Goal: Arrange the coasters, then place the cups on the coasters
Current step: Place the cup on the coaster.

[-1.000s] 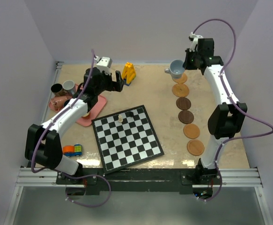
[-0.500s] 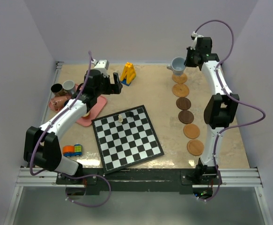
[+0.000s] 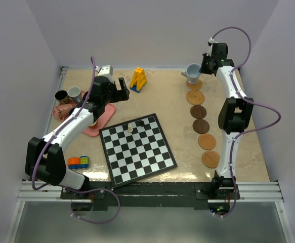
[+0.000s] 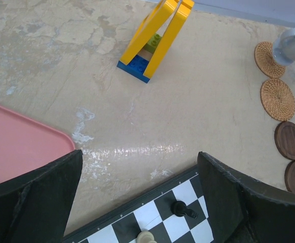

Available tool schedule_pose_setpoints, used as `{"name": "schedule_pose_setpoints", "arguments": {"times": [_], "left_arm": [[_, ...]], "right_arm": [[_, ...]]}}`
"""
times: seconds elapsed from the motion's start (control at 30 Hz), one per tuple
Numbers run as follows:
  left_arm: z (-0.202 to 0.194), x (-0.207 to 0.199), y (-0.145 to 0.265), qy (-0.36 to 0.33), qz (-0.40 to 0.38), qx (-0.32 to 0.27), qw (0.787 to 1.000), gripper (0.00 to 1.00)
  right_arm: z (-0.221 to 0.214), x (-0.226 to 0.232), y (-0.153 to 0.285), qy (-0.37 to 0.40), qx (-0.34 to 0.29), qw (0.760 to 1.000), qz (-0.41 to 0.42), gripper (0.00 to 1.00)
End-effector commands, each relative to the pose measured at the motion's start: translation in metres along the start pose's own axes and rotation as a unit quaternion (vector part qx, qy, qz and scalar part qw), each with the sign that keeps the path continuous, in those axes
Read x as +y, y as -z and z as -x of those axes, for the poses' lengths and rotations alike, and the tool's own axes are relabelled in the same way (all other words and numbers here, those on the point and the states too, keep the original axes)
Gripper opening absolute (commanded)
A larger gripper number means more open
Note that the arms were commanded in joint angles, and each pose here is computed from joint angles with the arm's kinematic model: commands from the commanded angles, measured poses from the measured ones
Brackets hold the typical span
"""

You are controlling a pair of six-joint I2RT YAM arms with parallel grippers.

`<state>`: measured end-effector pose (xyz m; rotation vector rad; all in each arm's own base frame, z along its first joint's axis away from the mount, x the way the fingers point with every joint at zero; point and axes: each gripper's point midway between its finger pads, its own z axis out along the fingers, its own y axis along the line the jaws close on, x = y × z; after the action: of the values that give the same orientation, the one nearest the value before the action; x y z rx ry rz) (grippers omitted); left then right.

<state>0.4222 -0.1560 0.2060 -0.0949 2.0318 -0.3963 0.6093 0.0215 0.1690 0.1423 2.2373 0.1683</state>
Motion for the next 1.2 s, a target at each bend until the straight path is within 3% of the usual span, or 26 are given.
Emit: {"name": "schedule_pose_setpoints", "arguments": {"times": [0.0,0.33,1.17], "left_arm": [[0.018,0.002,0.009,0.023,0.008,-0.037,0.999,1.0],[0.014,0.003,0.003,0.023,0.014,-0.025,0.999,0.99],[0.004,0.003,-0.002,0.027,0.014,-0.006,1.0,0.98]], "right_arm": [[0.055,0.012,0.02,-0.004,-0.076,0.997,0.017,0.0],[0.048,-0.016,0.009,-0.018,-0.064,0.998,-0.002,0.0],[0.028,-0.014,-0.015,-0.033,-0.04,0.998,0.03,0.0]]}}
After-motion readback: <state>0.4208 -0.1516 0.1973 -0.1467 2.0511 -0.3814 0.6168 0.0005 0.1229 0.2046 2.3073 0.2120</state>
